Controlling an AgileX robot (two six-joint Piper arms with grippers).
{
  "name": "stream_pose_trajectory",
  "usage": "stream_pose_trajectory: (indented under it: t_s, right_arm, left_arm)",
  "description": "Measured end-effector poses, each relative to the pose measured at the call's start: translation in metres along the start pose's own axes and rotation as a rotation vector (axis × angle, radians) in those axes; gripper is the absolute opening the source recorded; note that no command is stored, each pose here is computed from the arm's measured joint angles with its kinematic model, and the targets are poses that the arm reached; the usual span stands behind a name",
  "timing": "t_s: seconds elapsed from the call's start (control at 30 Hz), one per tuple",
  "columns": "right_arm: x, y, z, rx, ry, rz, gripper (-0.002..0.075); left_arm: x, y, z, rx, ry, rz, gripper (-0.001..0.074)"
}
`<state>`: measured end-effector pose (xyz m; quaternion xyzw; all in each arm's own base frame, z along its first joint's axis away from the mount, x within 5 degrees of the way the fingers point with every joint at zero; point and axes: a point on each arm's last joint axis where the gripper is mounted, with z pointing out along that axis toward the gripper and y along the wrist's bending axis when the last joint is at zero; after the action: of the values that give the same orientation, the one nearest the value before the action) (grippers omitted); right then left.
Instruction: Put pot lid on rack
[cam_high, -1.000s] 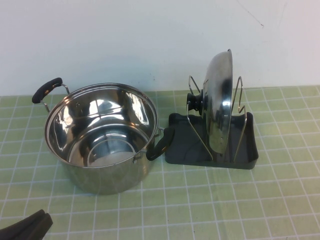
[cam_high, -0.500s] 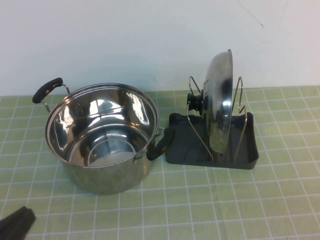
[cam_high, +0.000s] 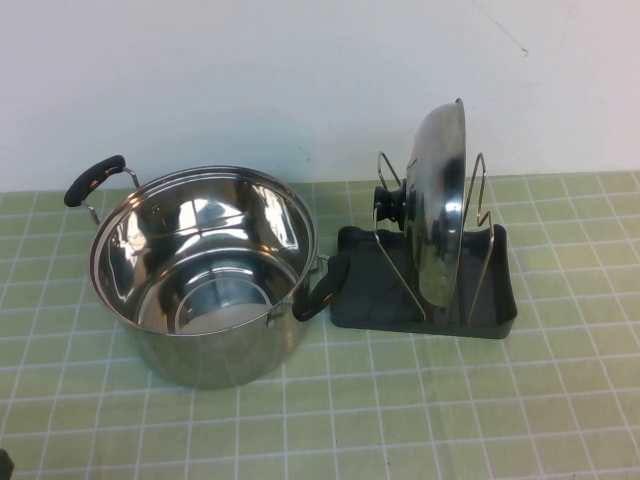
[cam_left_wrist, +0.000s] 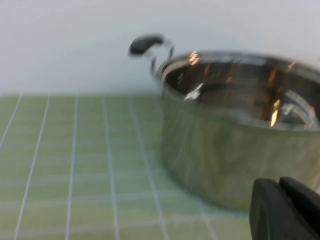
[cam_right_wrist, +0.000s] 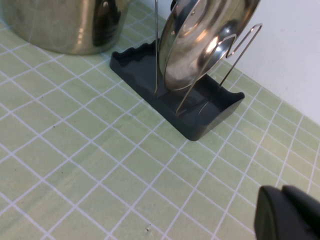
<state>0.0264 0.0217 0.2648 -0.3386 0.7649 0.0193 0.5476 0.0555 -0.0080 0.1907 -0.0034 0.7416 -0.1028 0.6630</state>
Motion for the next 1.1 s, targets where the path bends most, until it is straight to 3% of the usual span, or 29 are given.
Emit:
stream_pose_trajectory:
  t_s: [0.13,1.1]
  right_arm:
    - [0.001,0.0,0.0,-0.001,0.002,0.0,-0.0001]
    - [0.001,0.0,0.001,-0.002,0.002,0.002,-0.0001]
  left_arm:
    - [0.014,0.004,-0.001,-0.065,0.147,-0.021,-0.0001]
    - [0.013,0.008,-0.002,-0.124,0.144,0.035,-0.0002]
